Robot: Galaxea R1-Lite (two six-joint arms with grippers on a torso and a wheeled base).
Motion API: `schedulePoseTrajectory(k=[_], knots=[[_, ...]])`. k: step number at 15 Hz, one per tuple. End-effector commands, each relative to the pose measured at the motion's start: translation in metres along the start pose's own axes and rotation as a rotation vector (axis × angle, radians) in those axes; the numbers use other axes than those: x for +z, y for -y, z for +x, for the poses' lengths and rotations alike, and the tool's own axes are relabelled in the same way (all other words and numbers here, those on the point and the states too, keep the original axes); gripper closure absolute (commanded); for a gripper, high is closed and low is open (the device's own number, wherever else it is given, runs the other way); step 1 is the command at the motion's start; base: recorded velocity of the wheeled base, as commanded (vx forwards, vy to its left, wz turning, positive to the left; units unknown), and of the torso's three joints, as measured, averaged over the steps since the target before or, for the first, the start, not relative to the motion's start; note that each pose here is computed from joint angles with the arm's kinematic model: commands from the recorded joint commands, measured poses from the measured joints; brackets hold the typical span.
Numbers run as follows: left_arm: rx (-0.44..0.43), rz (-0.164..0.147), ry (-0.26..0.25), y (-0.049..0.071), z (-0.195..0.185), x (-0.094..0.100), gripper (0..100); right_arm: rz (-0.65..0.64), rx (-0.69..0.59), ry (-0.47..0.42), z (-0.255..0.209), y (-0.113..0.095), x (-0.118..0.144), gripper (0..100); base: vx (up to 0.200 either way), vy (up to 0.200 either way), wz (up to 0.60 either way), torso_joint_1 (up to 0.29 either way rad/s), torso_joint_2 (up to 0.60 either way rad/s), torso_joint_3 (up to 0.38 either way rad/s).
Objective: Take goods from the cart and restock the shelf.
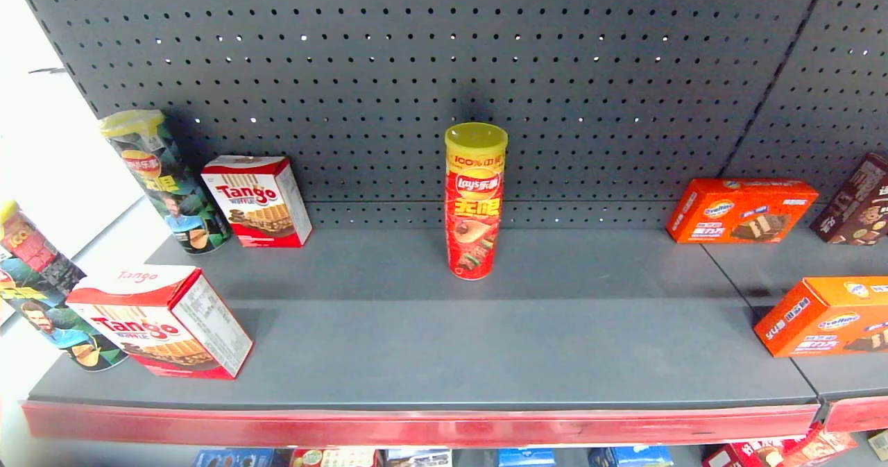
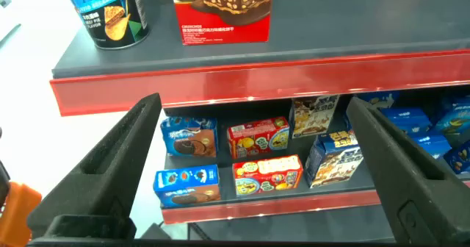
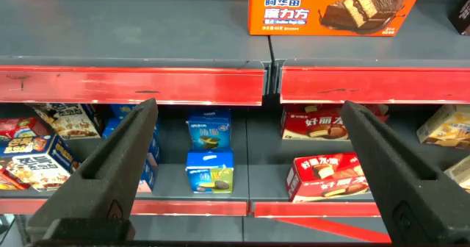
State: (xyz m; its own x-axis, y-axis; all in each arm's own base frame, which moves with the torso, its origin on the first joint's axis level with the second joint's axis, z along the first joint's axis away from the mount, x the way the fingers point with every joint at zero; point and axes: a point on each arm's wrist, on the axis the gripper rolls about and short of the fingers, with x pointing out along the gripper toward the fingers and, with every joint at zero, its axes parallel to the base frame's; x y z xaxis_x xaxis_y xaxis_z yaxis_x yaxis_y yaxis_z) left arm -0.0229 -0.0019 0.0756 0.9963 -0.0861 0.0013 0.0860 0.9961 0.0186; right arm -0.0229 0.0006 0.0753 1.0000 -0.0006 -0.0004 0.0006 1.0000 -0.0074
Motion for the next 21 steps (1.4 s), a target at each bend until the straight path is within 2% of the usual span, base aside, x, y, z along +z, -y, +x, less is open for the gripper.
schedulePoseTrajectory(k=[1, 12, 21], knots=[[0.000, 0.000, 0.000, 0.0000, 0.0000, 0.0000, 0, 0.000, 0.001, -0.001, 0.0001, 0.0000, 0.0000, 0, 0.000, 0.000, 0.00, 0.000, 0.00, 0.000], [0.000, 0.000, 0.000, 0.0000, 0.0000, 0.0000, 0, -0.009, 0.001, -0.001, 0.0001, 0.0000, 0.0000, 0, 0.000, 0.000, 0.60, 0.002, 0.00, 0.002], [-0.004, 0.001, 0.000, 0.0000, 0.0000, 0.0000, 0, -0.008, -0.001, -0.001, 0.0001, 0.0000, 0.0000, 0, 0.000, 0.000, 0.00, 0.000, 0.00, 0.000]])
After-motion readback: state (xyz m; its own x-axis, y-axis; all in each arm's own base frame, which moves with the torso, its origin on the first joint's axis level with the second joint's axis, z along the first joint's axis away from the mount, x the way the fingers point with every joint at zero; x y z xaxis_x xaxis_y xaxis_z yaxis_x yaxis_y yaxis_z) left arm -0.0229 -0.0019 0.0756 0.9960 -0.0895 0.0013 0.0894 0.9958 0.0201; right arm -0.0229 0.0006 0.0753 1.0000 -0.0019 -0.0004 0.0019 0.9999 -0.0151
